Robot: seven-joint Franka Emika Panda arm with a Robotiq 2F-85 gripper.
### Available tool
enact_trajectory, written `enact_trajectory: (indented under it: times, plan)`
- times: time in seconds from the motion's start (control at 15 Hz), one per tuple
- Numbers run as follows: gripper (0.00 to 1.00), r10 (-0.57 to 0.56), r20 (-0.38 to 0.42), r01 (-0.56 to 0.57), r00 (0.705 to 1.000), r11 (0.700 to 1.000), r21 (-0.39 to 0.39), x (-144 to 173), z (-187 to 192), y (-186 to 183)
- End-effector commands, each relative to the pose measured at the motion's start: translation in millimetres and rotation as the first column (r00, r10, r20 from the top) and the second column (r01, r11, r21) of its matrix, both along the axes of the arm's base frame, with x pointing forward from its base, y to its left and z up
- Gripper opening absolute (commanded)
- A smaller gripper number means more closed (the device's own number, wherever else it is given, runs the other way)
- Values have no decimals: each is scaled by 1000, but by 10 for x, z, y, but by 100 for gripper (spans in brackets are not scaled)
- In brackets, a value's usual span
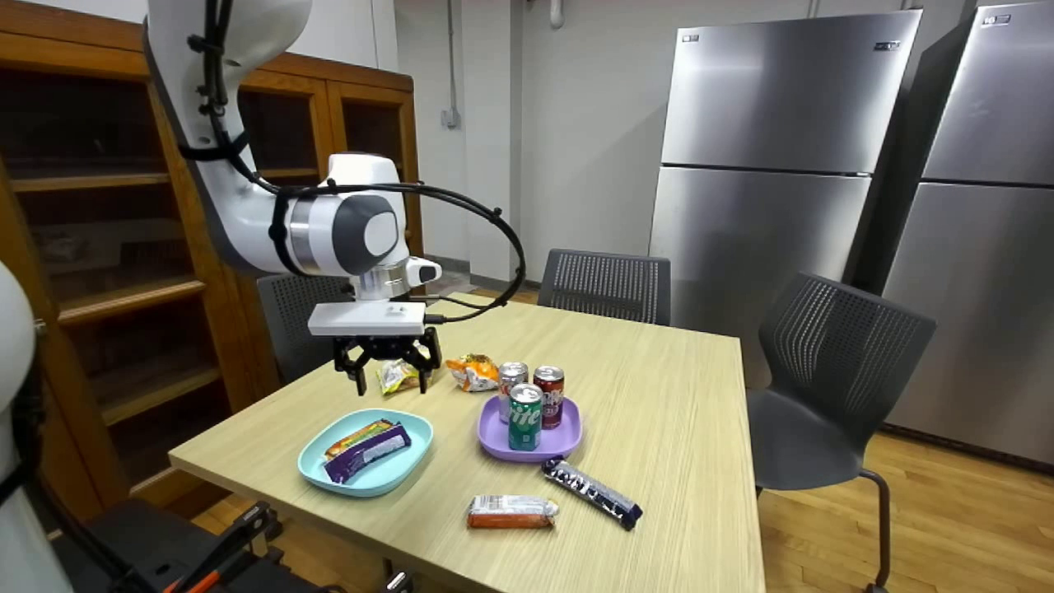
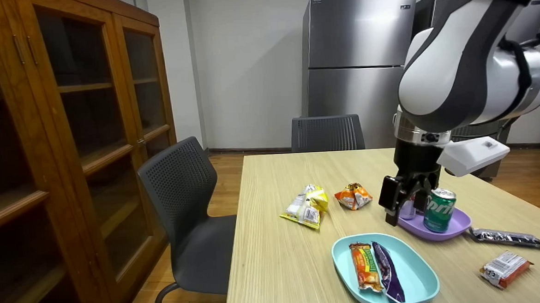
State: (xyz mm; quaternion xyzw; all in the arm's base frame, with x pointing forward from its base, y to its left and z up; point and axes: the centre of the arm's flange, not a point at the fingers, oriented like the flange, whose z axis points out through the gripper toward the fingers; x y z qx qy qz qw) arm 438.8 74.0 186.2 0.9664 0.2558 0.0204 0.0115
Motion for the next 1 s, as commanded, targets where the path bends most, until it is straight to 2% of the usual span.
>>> enact_trajectory:
  times: [0.0, 0.8, 0.93]
  plan:
    - [100, -29, -17, 29, 999, 999, -46, 6, 138, -194]
    - [100, -232, -16, 228, 973, 965, -129, -79, 201, -912]
    - [100, -204, -19, 200, 979, 973, -110, -2, 97, -889]
